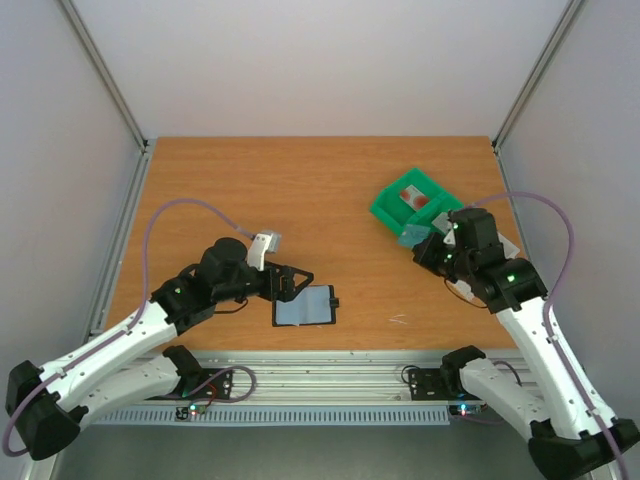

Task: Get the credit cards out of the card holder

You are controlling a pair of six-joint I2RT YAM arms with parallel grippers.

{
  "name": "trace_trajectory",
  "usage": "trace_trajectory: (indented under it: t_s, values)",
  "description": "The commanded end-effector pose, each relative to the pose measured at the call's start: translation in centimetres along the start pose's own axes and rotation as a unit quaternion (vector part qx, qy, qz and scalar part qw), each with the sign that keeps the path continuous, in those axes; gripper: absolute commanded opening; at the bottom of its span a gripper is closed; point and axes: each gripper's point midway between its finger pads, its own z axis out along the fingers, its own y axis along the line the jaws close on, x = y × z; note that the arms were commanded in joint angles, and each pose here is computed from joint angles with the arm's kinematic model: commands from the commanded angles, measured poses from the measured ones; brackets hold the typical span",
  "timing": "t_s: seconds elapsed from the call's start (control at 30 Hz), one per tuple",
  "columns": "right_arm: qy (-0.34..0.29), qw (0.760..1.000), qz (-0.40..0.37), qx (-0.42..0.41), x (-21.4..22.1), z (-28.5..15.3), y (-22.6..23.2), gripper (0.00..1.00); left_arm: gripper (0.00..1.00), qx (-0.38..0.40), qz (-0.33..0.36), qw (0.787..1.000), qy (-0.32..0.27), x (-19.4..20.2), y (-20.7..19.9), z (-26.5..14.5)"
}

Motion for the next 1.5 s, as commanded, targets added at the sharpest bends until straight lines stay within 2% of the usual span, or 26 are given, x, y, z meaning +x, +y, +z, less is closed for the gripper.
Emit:
trace_trajectory:
  t_s: [0.0, 0.3, 0.53, 0.83, 1.13, 1.33, 1.47]
  values:
    - [0.021, 0.998, 0.054, -0.005, -1.0, 0.2, -2.2, 0.01, 0.99, 0.022, 0.026, 0.999, -0.005, -0.8, -1.6, -1.0]
    - [0.008, 0.979, 0.194, 0.057, -4.1, 0.3, -9.9, 0.01, 0.99, 0.003, 0.052, 0.999, 0.004, -0.6, -1.1, -1.5]
    - [-0.029, 0.961, 0.245, 0.123, -5.7, 0.2, -15.6, 0.01, 0.99, -0.004, 0.066, 0.998, 0.007, -0.4, -0.9, -1.8]
    - [-0.045, 0.949, 0.234, 0.206, -7.9, 1.7, -20.7, 0.01, 0.99, 0.012, 0.058, 0.998, 0.021, 0.0, -1.1, -0.6]
    - [-0.018, 0.963, 0.215, 0.163, -9.0, 5.5, -22.0, 0.01, 0.99, 0.006, 0.069, 0.997, 0.040, 0.6, -0.8, -0.2]
    - [-0.032, 0.968, 0.178, 0.174, -9.9, 6.4, -23.3, 0.01, 0.99, 0.017, 0.060, 0.997, 0.035, 0.8, -1.0, -0.6]
    - [-0.015, 0.971, 0.165, 0.172, -9.5, 7.7, -24.1, 0.01, 0.99, 0.002, 0.066, 0.997, 0.037, 1.2, -0.3, -0.9]
